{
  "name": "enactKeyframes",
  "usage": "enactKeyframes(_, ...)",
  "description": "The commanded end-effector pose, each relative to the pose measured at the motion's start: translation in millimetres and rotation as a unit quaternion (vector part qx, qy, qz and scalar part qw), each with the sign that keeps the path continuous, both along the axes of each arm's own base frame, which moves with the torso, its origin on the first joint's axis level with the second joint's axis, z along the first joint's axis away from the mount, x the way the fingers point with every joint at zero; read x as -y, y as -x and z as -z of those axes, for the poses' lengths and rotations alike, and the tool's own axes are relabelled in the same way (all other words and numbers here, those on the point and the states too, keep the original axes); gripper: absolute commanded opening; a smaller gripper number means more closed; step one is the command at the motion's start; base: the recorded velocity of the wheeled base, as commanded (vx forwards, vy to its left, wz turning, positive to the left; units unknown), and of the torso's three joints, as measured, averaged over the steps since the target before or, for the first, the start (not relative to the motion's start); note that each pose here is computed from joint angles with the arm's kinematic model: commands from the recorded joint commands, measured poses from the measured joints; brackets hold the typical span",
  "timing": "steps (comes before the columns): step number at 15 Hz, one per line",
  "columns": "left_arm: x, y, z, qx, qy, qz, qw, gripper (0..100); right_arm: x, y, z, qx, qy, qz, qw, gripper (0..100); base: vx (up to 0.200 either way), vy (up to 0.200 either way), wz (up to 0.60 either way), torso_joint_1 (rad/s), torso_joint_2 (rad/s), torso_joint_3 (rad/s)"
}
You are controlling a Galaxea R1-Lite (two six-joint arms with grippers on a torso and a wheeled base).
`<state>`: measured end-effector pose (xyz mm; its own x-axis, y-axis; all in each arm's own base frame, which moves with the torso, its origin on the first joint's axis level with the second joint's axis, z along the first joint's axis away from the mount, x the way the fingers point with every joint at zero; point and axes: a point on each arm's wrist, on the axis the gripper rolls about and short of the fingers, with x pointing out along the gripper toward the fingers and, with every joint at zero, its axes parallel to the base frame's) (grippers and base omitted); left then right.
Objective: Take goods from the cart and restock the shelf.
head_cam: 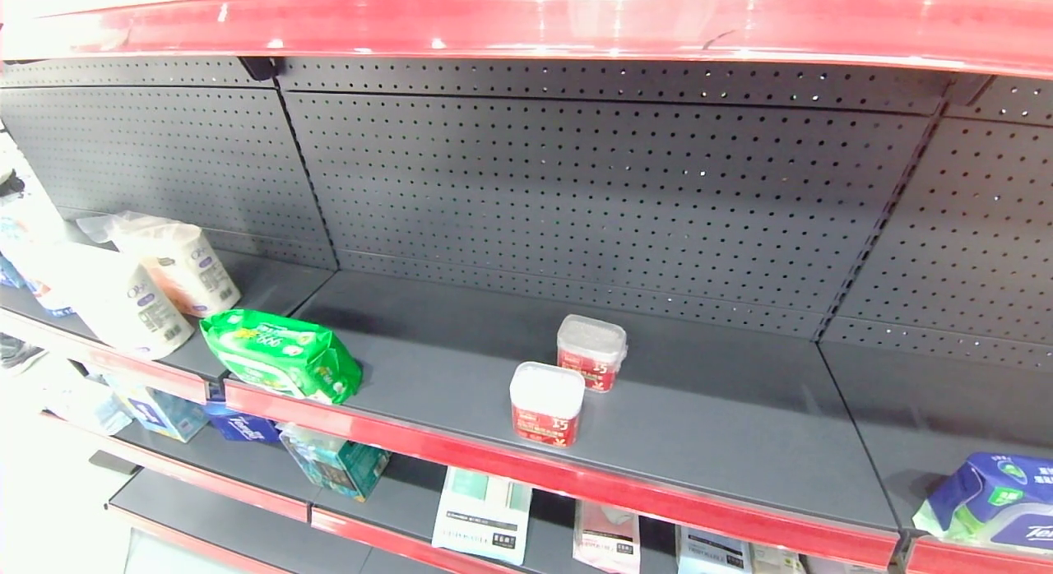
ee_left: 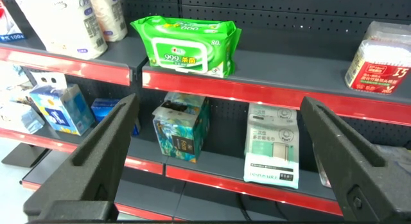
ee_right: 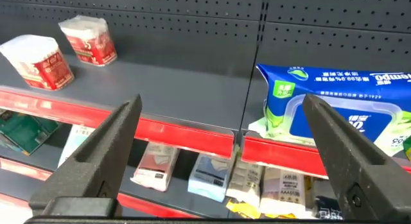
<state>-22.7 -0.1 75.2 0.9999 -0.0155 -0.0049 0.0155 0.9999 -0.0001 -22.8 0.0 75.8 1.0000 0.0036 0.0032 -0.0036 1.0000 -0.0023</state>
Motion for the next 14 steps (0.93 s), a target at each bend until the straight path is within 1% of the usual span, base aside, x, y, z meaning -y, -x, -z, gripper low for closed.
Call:
enactKeyframes(1,0.0,-0.1,0.0,-0.001,0.000,0.000,1.0000,100,0.0,0.0,0.0,0.000,0.000,-0.001,1.000,100,0.000,0.000,0.00,0.000,0.00,0.000)
enactKeyframes(6,0.0,-0.1,0.0,-0.001,0.000,0.000,1.0000,100,0.0,0.0,0.0,0.000,-0.001,-0.001,1.000,100,0.000,0.000,0.00,0.000,0.00,0.000)
enactKeyframes(14,0.0,-0.1,0.0,-0.001,-0.001,0.000,1.0000,100,0.0,0.0,0.0,0.000,0.000,-0.001,1.000,100,0.000,0.000,-0.60,0.003,0.00,0.002)
